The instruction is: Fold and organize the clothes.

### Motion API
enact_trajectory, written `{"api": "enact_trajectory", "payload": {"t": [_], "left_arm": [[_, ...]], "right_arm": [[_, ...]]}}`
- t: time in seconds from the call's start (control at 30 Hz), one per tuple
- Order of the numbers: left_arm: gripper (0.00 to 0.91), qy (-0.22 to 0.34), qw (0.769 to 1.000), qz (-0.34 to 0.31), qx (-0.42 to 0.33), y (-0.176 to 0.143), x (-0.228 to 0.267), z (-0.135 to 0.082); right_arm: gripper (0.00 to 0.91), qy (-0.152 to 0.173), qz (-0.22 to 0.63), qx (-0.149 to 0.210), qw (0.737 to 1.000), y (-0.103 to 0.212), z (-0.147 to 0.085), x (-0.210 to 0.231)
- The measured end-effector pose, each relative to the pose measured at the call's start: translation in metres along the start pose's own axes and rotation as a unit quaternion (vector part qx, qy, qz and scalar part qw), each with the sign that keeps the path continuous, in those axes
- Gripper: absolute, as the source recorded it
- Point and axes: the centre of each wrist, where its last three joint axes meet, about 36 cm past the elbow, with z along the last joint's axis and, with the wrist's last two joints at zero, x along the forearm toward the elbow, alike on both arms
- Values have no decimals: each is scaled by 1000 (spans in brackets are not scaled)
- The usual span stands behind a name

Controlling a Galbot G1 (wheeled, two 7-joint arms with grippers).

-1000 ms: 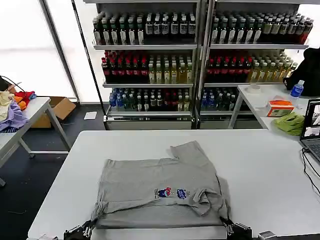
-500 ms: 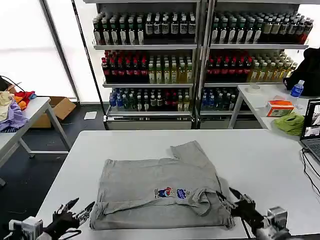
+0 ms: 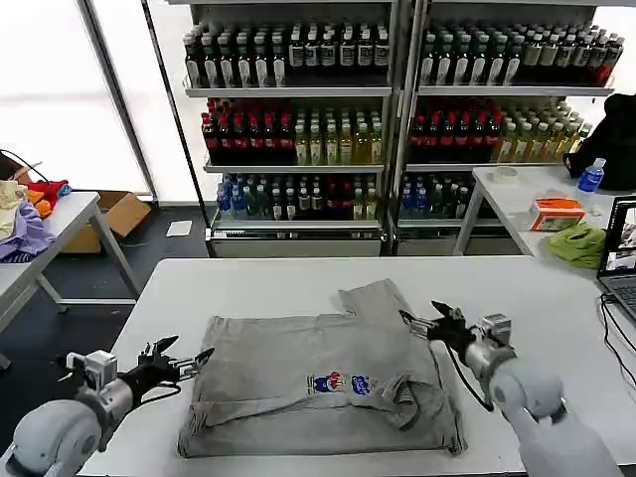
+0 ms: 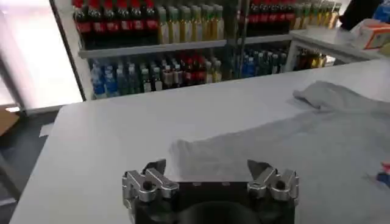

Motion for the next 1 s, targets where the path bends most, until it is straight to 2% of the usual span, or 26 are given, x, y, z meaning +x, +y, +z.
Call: {"api": "enact_trajectory", "payload": {"t": [0.23,0.4,0.67,0.7,0.77,0.8,0.83,0.87,0.9,0.93,1.0], "left_arm": [[907,12,1000,9,-1,17,-49,-9],[907,27,1000,11,0,24,-73,-6],[907,41,999,10,0,32,-95,-2],[907,42,999,10,0,32,-97,-2],[907,43,999,10,0,33,-100,-1],[816,44,999,10,0,33,-101,-1],[504,44,999,10,0,33,-102,-1],[333,45,999,10,0,34,-102,-1],[81,46,999,10,0,34,-103,-1],[0,46,999,10,0,34,-103,-1],[10,48,999,11,0,34,-103,0]], "right_arm": [[907,19,2,-2,1000,-8,-13,-57],[907,30,7,-6,1000,-11,-19,-82],[907,55,8,-11,998,-10,-10,-105],[715,57,8,-12,998,-9,-9,-107],[0,64,9,-11,998,-8,-6,-111],[0,66,9,-11,998,-8,-4,-112],[0,68,9,-10,998,-8,-3,-113],[0,69,10,-10,997,-8,-2,-114],[0,70,10,-11,997,-8,-1,-115],[0,71,9,-12,997,-7,-1,-115],[0,73,8,-13,997,-6,1,-117]]}}
